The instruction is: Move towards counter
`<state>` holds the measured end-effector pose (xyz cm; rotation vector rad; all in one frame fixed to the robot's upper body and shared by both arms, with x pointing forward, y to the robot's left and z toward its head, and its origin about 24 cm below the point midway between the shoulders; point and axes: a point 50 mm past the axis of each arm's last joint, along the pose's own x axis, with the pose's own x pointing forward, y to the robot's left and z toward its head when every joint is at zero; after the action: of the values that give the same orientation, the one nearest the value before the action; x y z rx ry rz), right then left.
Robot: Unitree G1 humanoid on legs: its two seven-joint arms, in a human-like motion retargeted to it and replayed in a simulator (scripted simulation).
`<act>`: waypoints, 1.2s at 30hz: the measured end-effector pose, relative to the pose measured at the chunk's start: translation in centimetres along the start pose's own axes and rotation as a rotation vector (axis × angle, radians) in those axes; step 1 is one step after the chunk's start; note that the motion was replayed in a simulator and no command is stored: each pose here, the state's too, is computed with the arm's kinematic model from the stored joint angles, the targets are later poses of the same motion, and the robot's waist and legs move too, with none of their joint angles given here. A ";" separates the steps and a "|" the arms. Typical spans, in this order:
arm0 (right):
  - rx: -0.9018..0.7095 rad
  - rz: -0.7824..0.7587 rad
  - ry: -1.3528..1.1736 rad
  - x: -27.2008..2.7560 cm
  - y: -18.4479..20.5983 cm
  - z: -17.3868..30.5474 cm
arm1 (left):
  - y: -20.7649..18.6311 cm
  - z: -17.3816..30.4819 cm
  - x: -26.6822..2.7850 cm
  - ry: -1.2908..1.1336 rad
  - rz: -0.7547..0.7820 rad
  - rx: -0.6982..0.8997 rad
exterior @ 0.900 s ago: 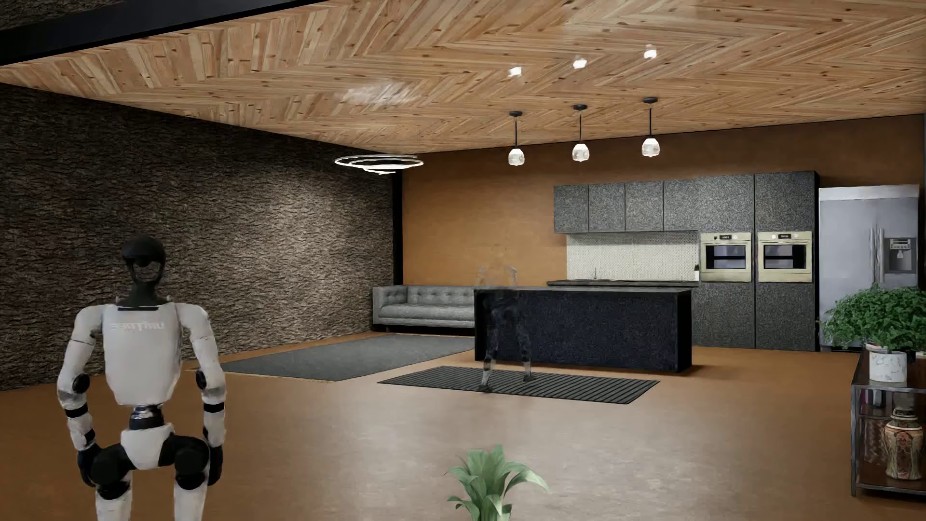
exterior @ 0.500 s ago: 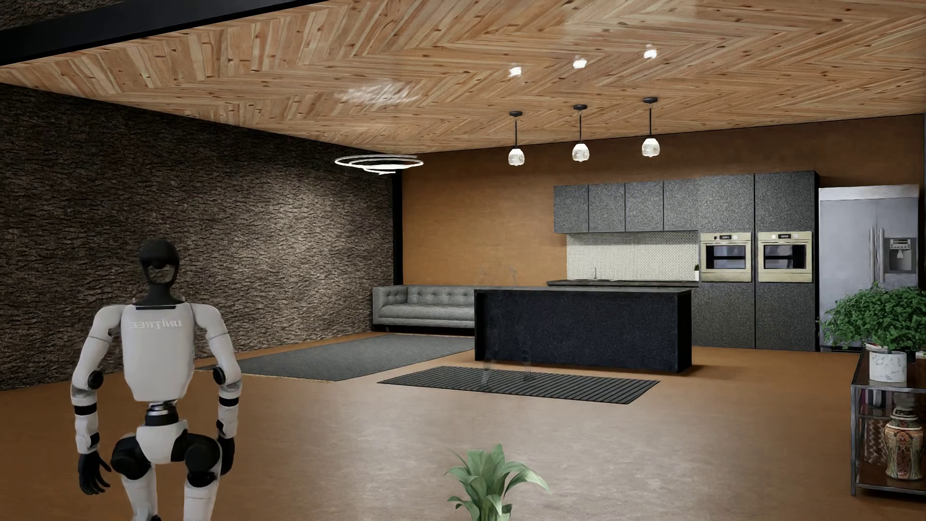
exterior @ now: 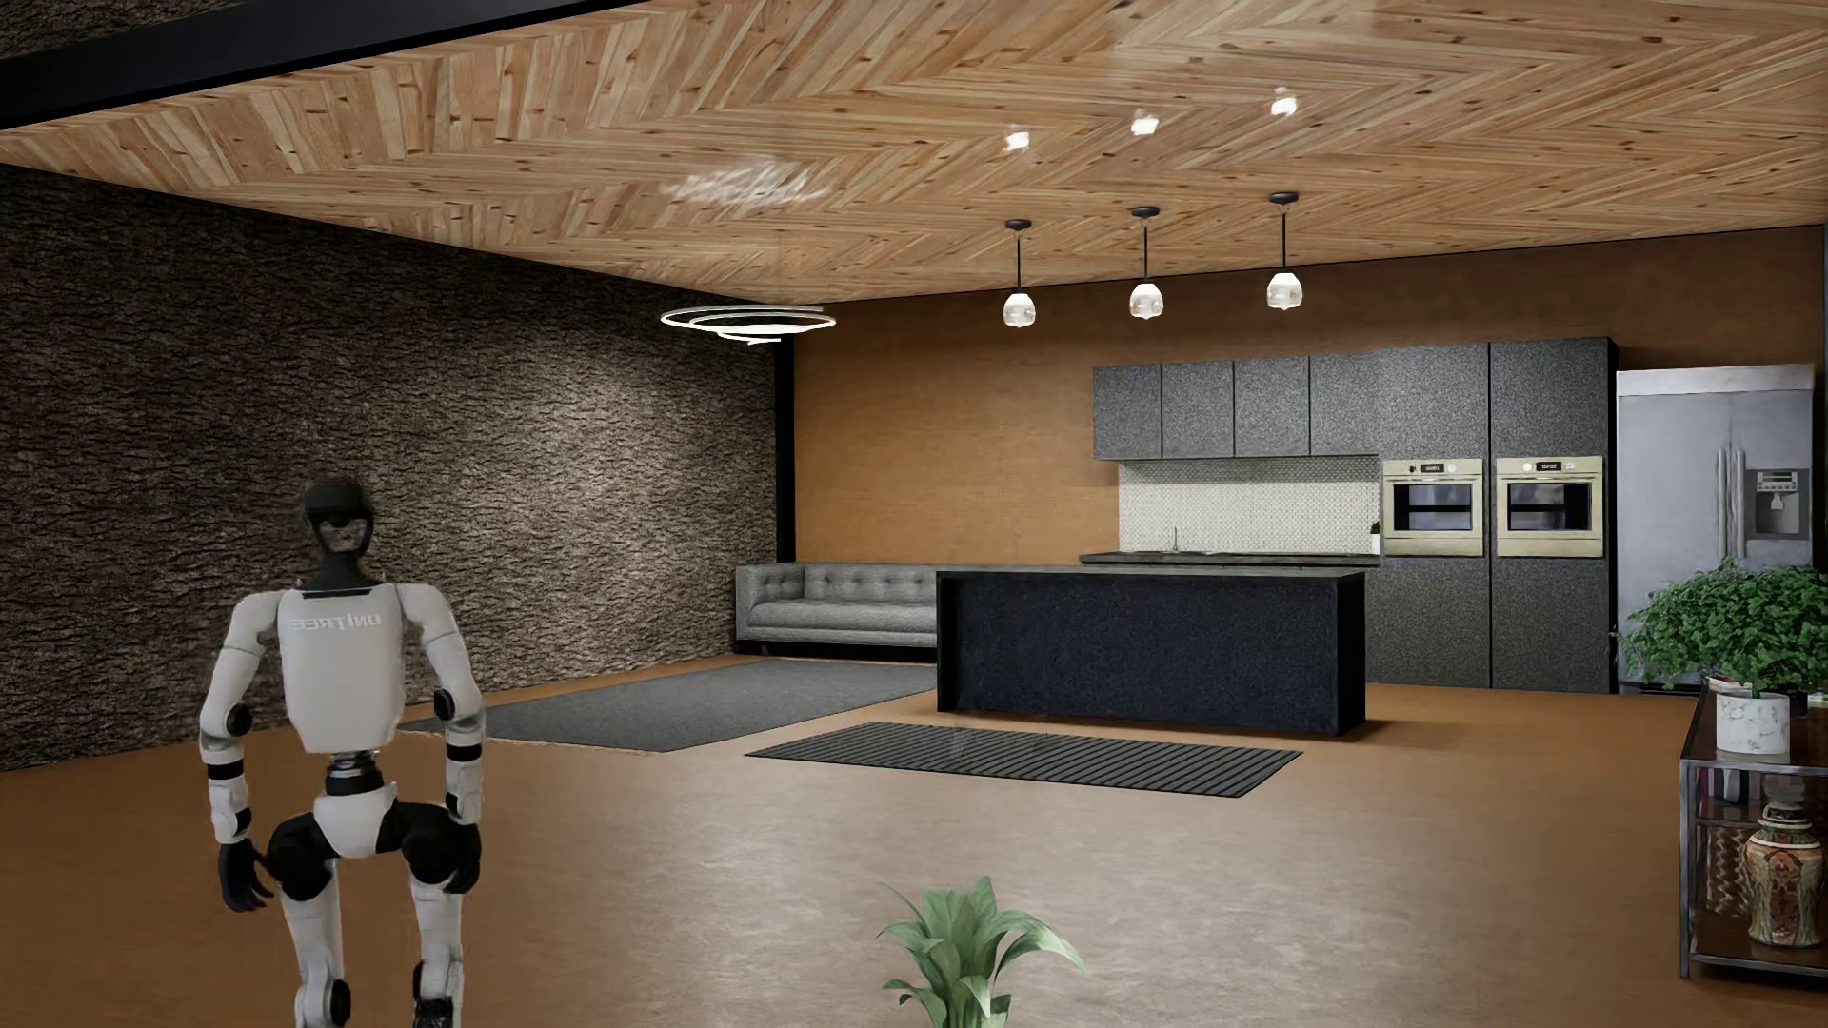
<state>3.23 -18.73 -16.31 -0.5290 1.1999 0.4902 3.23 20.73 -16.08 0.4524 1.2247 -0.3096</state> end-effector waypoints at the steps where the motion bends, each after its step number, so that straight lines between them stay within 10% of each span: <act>1: 0.027 -0.007 0.003 -0.2 0.0 -0.4 | 0.4 1.1 0.1 -0.042 0.010 -0.003; 12: -0.016 0.041 0.081 -0.9 1.4 -2.9 | 2.1 3.0 0.4 -0.096 0.057 -0.012; 23: 0.005 -0.239 -0.275 -0.7 -9.1 8.1 | -0.3 -3.1 -0.9 0.087 -0.006 -0.005; 36: -0.008 0.028 0.090 -1.0 1.0 -3.2 | 4.8 4.3 -0.4 -0.176 0.129 -0.016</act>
<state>-0.01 -19.95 -16.37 -0.5462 1.2936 0.4998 8.92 22.74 -13.77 0.4780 1.0211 -0.2240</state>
